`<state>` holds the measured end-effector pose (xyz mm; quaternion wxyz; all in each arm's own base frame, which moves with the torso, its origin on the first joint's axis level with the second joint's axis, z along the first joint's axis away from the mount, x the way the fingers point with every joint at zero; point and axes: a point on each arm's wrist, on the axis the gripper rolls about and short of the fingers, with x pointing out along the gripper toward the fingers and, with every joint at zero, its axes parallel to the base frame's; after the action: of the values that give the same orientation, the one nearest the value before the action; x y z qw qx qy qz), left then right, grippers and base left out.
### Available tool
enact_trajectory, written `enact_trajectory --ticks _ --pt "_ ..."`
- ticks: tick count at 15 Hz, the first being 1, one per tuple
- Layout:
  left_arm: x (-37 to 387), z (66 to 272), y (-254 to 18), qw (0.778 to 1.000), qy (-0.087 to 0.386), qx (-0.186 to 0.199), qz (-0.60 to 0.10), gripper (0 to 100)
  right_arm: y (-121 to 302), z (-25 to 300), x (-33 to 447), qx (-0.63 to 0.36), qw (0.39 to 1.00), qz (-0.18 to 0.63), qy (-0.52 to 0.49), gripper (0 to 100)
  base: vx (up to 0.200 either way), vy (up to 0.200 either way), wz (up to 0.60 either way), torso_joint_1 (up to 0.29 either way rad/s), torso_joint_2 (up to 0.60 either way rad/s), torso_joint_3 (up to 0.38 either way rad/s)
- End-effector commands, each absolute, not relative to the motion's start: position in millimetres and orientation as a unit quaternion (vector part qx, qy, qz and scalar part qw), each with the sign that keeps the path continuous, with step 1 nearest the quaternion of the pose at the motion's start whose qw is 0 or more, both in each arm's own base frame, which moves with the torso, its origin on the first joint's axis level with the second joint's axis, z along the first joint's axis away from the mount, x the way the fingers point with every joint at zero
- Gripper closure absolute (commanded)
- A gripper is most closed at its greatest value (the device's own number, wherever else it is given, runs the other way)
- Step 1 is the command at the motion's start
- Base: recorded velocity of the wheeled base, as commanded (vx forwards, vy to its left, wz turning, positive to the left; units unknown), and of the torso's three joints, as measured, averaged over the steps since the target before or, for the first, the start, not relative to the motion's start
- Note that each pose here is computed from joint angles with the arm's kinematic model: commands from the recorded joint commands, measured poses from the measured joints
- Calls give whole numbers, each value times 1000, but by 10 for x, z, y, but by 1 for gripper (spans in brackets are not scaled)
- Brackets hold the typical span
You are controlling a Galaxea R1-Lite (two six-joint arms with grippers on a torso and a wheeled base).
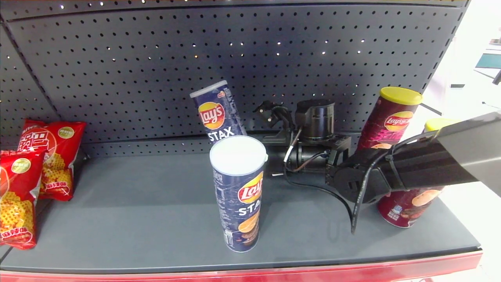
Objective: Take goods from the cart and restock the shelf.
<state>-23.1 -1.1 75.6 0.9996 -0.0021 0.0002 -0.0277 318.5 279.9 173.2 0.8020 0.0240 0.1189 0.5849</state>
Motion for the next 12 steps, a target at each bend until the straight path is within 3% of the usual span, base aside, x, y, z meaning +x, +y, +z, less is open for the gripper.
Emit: enact_trajectory --ticks 1,12 --pt "-230 756 -11 1000 1 -2 -28 0 2925 1679 3214 26 797 592 120 100 0 0 0 0 0 0" --pt "-231 760 -11 1000 0 -2 -28 0 2970 1457 3361 26 799 585 138 100 0 0 0 0 0 0"
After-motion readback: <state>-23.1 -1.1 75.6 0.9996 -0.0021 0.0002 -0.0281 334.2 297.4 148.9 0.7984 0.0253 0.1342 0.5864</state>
